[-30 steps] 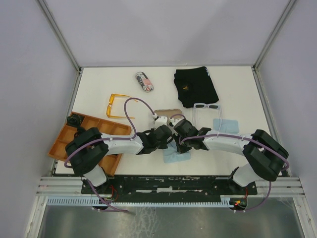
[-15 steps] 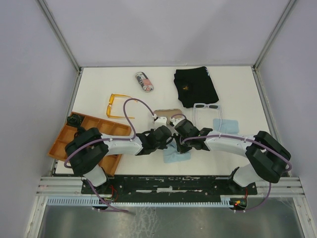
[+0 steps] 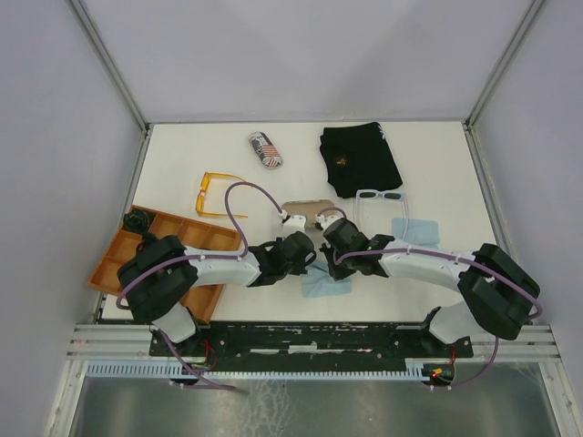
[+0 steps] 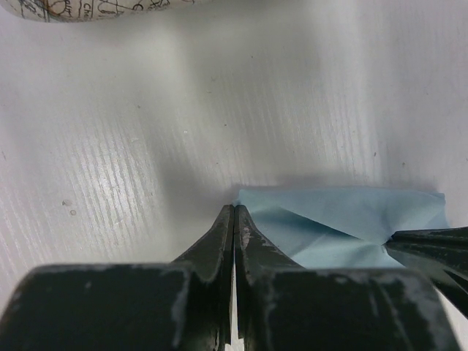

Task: Organize the sunglasses
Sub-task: Fold the glasses cleaning cloth at the center of the board.

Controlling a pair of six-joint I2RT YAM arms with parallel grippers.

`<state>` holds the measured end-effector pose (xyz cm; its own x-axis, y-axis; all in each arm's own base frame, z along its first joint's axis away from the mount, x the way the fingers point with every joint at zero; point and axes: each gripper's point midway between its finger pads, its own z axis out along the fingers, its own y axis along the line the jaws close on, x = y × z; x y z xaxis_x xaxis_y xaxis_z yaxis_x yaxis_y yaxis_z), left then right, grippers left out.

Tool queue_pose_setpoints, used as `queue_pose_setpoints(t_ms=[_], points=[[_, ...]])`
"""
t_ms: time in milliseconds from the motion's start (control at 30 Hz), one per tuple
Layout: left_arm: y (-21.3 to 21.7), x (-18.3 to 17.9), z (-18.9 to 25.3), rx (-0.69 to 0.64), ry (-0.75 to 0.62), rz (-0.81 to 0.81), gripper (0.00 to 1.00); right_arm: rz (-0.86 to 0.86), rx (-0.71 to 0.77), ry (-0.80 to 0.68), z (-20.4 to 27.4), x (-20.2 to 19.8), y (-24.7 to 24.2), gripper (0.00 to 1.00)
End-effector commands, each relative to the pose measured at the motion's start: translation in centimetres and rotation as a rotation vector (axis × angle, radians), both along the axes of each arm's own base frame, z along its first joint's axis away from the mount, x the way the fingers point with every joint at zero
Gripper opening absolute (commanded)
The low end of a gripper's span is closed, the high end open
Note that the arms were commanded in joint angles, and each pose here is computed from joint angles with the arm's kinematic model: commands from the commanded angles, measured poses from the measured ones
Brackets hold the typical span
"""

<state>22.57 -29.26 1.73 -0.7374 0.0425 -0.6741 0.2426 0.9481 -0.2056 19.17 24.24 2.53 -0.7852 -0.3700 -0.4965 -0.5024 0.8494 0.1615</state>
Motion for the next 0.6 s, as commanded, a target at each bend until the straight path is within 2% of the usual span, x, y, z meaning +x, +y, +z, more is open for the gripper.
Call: queue_pose_setpoints(t_ms=[0,200,567], points=[[1.1,-1.4,-1.3,0.055,0.038,-0.03,0.03,-0.021,0.009,-0.055,1.6,1.0,-0.3,0.0],[1.1,-1.5,-1.5,0.055,0.041,-0.031,0.03,-0.023,0.013,-0.059,1.9,1.0,-0.4,0.03],[0.4,-1.6,-0.5,0.027,0.015,-0.095,0.03,-0.038,0.012,-0.09,2.5,1.8,-0.5,0.0]])
